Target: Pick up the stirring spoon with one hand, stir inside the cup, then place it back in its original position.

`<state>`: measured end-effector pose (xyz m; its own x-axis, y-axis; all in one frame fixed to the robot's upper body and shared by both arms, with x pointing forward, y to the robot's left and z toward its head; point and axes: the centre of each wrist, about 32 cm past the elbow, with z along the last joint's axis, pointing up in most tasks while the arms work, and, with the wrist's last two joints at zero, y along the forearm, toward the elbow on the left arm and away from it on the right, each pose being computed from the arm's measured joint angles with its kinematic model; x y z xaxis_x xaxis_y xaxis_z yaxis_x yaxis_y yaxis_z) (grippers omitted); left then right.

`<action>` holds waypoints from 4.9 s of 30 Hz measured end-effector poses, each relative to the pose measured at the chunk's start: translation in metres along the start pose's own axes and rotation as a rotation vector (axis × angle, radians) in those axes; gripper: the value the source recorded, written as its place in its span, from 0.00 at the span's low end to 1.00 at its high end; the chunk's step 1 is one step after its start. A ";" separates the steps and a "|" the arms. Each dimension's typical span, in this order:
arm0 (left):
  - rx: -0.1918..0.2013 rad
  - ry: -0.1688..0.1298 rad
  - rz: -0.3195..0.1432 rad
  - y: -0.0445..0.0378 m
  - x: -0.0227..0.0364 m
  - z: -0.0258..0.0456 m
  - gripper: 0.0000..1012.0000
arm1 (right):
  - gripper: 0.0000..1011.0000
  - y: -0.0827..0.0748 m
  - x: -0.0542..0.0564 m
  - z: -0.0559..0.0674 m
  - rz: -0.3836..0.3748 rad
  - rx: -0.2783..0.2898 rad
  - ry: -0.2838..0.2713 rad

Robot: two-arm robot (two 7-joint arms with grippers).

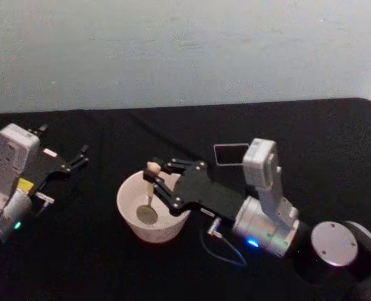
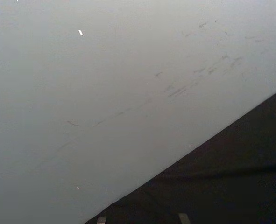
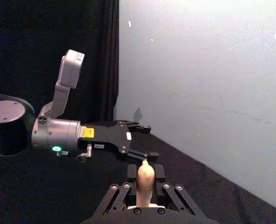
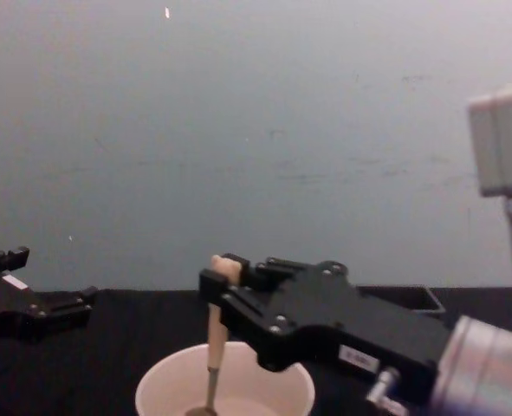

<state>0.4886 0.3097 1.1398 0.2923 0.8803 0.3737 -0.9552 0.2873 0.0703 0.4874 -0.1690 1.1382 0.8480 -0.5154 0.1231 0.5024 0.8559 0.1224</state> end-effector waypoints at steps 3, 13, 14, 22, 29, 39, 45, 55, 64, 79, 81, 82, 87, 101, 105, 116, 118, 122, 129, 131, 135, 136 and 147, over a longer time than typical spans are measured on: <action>0.000 0.000 0.000 0.0000 0.0000 0.0000 0.99 | 0.21 0.009 0.003 -0.003 -0.010 -0.002 -0.008; 0.000 0.000 0.000 0.0000 0.0000 0.0000 0.99 | 0.21 0.022 0.018 -0.008 -0.072 -0.013 -0.030; 0.000 0.000 0.000 0.0000 0.0000 0.0000 0.99 | 0.21 0.022 0.019 -0.008 -0.075 -0.014 -0.030; 0.000 0.000 0.000 0.0000 0.0000 0.0000 0.99 | 0.21 0.018 0.023 -0.008 -0.094 -0.016 -0.031; 0.000 0.000 0.000 0.0000 0.0000 0.0000 0.99 | 0.21 0.017 0.023 -0.008 -0.097 -0.014 -0.030; 0.000 0.000 0.000 0.0000 0.0000 0.0000 0.99 | 0.21 0.017 0.024 -0.008 -0.090 -0.013 -0.033; 0.000 0.000 0.000 0.0000 0.0000 0.0000 0.99 | 0.21 0.016 0.024 -0.006 -0.083 -0.006 -0.038; 0.000 0.000 0.000 0.0000 0.0000 0.0000 0.99 | 0.21 0.010 0.028 0.014 -0.076 0.053 -0.054; 0.000 0.000 0.000 0.0000 0.0000 0.0000 0.99 | 0.21 -0.001 0.039 0.049 -0.106 0.180 -0.071; 0.000 0.000 0.000 0.0000 0.0000 0.0000 0.99 | 0.21 -0.041 0.057 0.085 -0.215 0.220 -0.123; 0.000 0.000 0.000 0.0000 0.0000 0.0000 0.99 | 0.21 -0.045 0.057 0.087 -0.224 0.212 -0.125; 0.000 0.000 0.000 0.0000 0.0000 0.0000 0.99 | 0.21 -0.049 0.057 0.089 -0.232 0.201 -0.127; 0.000 0.000 0.000 0.0000 0.0000 0.0000 0.99 | 0.21 -0.062 0.058 0.089 -0.256 0.159 -0.130; 0.000 0.000 0.000 0.0000 0.0000 0.0000 0.99 | 0.21 -0.076 0.057 0.078 -0.281 0.069 -0.120; 0.000 0.000 0.000 0.0000 0.0000 0.0000 0.99 | 0.21 -0.075 0.056 0.076 -0.279 0.048 -0.111; 0.000 0.000 0.000 0.0000 0.0000 0.0000 0.99 | 0.21 -0.071 0.048 0.068 -0.339 -0.022 -0.030; 0.000 0.000 0.000 0.0000 0.0000 0.0000 0.99 | 0.21 -0.071 0.047 0.068 -0.346 -0.026 -0.023; 0.000 0.000 0.000 0.0000 0.0000 0.0000 0.99 | 0.21 -0.068 0.042 0.062 -0.389 -0.052 0.018; 0.000 0.000 0.000 0.0000 0.0000 0.0000 0.99 | 0.21 -0.065 0.036 0.054 -0.449 -0.084 0.082; 0.000 0.000 0.000 0.0000 0.0000 0.0000 0.99 | 0.21 -0.064 0.034 0.052 -0.461 -0.094 0.098; 0.000 0.000 0.000 0.0000 0.0000 0.0000 0.99 | 0.21 -0.063 0.031 0.048 -0.470 -0.109 0.123; 0.000 0.000 0.000 0.0000 0.0000 0.0000 0.99 | 0.21 -0.063 0.031 0.047 -0.471 -0.112 0.126; 0.000 0.000 0.000 0.0000 0.0000 0.0000 0.99 | 0.21 -0.061 0.027 0.040 -0.466 -0.134 0.153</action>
<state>0.4886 0.3097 1.1398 0.2923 0.8803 0.3737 -0.9552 0.2874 0.0703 0.4725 -0.2366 1.1735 0.5381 -0.8406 -0.0616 0.8422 0.5391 0.0014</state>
